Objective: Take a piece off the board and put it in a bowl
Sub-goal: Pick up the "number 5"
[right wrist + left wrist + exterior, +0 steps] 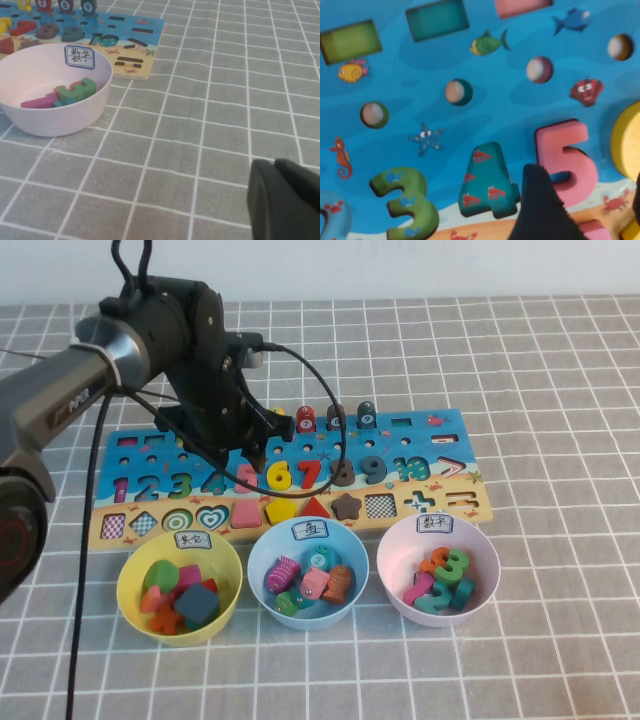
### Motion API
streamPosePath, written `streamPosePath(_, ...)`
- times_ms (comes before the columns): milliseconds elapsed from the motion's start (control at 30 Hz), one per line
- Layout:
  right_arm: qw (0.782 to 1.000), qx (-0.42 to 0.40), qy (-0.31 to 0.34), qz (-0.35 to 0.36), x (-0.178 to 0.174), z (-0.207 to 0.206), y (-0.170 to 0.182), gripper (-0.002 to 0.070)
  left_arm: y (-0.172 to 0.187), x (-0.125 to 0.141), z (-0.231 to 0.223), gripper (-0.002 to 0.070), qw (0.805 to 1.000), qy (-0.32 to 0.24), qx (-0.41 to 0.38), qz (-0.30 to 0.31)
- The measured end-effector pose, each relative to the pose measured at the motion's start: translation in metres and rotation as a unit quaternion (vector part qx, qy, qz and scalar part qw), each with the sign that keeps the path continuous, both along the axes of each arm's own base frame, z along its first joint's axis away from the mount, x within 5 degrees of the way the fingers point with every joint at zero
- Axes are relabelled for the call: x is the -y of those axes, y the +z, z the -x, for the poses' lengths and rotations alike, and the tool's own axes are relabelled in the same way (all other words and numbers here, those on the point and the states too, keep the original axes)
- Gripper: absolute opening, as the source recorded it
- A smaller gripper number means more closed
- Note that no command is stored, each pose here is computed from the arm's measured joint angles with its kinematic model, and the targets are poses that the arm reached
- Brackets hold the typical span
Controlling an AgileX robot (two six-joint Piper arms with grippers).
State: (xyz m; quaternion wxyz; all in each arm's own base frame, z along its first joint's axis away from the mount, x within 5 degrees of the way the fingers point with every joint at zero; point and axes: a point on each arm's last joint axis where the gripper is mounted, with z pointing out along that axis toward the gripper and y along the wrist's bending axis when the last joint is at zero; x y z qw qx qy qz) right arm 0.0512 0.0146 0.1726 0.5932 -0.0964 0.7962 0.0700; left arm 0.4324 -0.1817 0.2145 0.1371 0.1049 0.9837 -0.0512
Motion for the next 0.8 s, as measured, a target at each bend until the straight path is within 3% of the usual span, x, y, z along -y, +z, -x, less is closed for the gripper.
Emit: streamPosePath(800, 1.0, 0.0, 0.0, 0.0, 0.0, 0.0, 0.0, -0.0019, -0.0106, 0.0022, -0.0014, 0.0339, 1.0, 0.001, -0.006, -0.012)
